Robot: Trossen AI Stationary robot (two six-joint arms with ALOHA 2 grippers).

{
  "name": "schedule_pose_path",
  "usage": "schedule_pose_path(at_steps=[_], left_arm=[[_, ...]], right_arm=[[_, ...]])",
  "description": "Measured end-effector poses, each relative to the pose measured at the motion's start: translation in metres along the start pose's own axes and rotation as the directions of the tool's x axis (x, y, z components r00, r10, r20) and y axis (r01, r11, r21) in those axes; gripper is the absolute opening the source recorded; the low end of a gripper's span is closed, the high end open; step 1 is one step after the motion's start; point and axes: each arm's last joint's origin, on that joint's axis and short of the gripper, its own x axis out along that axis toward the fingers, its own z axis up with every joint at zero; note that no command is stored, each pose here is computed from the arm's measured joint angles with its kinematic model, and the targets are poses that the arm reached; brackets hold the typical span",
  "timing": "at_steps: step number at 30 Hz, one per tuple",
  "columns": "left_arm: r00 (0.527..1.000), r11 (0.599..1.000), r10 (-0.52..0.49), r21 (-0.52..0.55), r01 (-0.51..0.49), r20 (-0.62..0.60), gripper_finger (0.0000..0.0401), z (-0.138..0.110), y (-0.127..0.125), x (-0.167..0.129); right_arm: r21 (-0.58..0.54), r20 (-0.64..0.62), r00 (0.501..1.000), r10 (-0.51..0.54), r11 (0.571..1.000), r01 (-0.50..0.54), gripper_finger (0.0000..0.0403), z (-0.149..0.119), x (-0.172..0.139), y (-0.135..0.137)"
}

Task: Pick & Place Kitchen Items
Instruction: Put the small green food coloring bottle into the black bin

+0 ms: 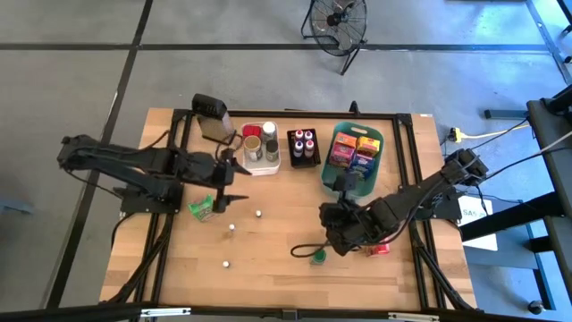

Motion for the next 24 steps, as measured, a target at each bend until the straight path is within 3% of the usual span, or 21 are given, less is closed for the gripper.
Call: schedule_pose_path(at_steps=[9, 14, 19, 24], left_arm=[[0.957, 0.999, -0.045, -0.036, 0.036, -0.288, 0.0327, 0.006, -0.024, 0.027], [0.933, 0.998, -0.058, -0.016, 0.056, -0.355, 0.0329, 0.0, -0.032, 0.039], [0.91, 0.994, -0.08, -0.096, 0.044, -0.408, 0.0327, -0.006, -0.038, 0.051], [0.885, 0.994, -0.079, -0.107, 0.034, -0.458, 0.0329, -0.013, -0.045, 0.066]], right_arm=[[0.025, 0.04, 0.999, 0.027, 0.999, -0.028, 0.037, -0.002, -0.015, 0.002], [0.032, 0.054, 0.997, 0.048, 0.998, -0.05, 0.037, -0.003, -0.02, 0.007], [0.042, 0.07, 0.996, 0.055, 0.997, -0.058, 0.037, -0.002, -0.023, 0.009], [0.05, 0.076, 0.994, 0.074, 0.996, -0.078, 0.037, -0.001, -0.023, 0.01]])
